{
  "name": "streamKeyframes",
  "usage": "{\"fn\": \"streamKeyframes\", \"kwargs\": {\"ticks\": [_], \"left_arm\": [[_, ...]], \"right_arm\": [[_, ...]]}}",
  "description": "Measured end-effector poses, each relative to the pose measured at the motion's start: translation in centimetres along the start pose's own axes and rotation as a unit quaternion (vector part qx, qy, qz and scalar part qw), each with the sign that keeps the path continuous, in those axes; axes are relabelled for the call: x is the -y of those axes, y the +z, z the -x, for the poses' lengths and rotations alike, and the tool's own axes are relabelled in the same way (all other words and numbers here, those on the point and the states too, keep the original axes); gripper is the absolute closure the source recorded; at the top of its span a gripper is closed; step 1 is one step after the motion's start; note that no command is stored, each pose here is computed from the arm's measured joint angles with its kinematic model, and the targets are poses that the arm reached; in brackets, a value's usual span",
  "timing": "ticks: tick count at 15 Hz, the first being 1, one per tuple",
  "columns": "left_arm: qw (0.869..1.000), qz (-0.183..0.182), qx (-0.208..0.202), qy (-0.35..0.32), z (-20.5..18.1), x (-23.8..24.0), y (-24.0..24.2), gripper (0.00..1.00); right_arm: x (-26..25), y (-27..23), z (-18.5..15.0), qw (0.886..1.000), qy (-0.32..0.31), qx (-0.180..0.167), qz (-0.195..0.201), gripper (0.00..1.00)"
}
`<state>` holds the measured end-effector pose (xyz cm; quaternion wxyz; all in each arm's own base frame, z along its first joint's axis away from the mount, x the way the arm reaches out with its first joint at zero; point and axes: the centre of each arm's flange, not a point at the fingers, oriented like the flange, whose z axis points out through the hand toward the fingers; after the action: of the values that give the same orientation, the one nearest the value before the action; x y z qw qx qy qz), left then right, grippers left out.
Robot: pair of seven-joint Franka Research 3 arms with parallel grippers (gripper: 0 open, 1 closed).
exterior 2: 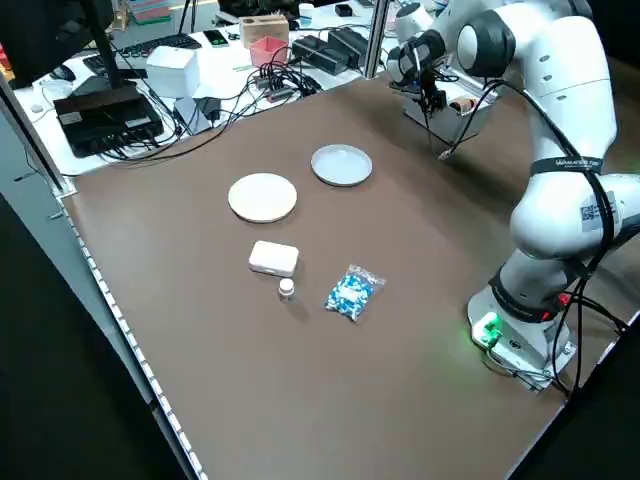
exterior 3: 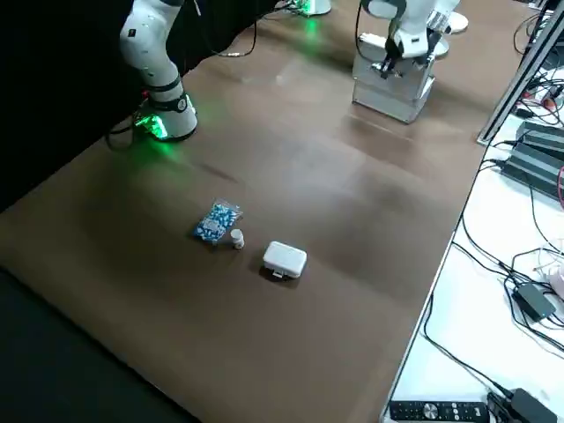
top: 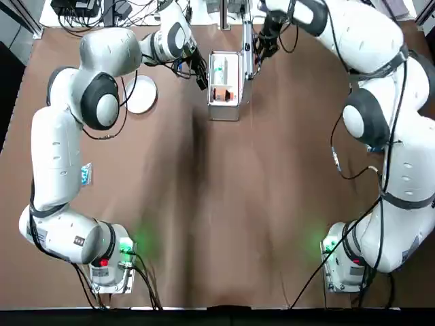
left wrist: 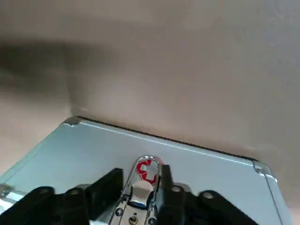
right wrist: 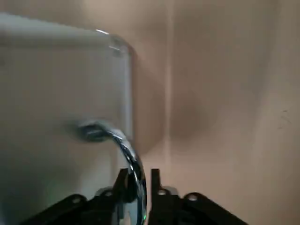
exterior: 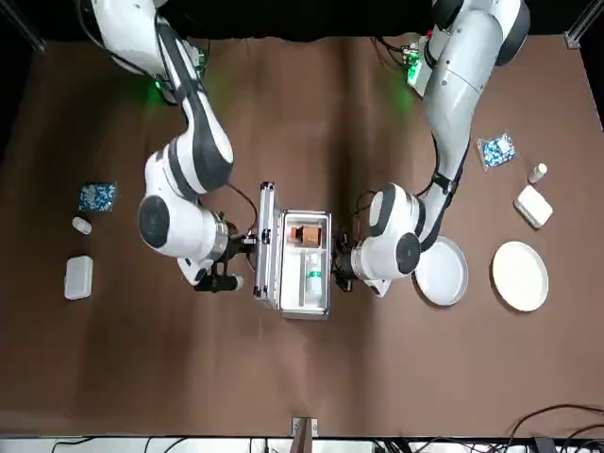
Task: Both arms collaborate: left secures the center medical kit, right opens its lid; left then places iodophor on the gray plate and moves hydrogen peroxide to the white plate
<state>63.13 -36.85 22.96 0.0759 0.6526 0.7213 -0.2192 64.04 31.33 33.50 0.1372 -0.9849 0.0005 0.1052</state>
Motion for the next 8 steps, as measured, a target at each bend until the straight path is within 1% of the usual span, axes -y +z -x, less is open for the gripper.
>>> {"fn": "streamKeyframes", "kwargs": {"ticks": [1, 2, 3, 4, 5, 6, 7, 8], "left_arm": [[1.000, -0.002, -0.004, 0.003, 0.0, 0.1, 0.1, 0.44], [1.000, -0.006, -0.008, 0.005, 0.0, 0.2, 0.2, 0.41], [1.000, -0.010, -0.012, 0.007, 0.0, 0.4, 0.3, 0.40], [1.000, -0.014, -0.015, 0.009, 0.0, 0.5, 0.4, 0.33], [1.000, -0.016, -0.018, 0.011, 0.1, 0.6, 0.4, 0.25], [1.000, -0.019, -0.021, 0.013, 0.1, 0.7, 0.4, 0.16], [0.999, -0.023, -0.025, 0.015, 0.2, 0.8, 0.2, 0.07], [0.999, -0.025, -0.027, 0.017, 0.2, 0.8, -0.1, 0.01]], "right_arm": [[-0.1, 0.8, -0.4, 1.000, 0.001, 0.004, -0.013, 0.70], [-0.2, 0.8, -0.4, 1.000, -0.001, 0.005, -0.010, 0.66], [-0.6, 0.9, -0.5, 1.000, 0.000, 0.008, -0.005, 0.59], [-0.9, 0.8, -0.6, 1.000, 0.002, 0.011, -0.006, 0.59], [-1.2, 0.7, -0.6, 1.000, 0.003, 0.014, -0.005, 0.56], [-1.9, 0.8, -0.8, 1.000, 0.005, 0.018, -0.003, 0.48], [-2.6, 0.8, -1.0, 1.000, 0.004, 0.021, -0.002, 0.38], [-3.4, 0.8, -1.2, 1.000, 0.006, 0.025, -0.003, 0.33]]}}
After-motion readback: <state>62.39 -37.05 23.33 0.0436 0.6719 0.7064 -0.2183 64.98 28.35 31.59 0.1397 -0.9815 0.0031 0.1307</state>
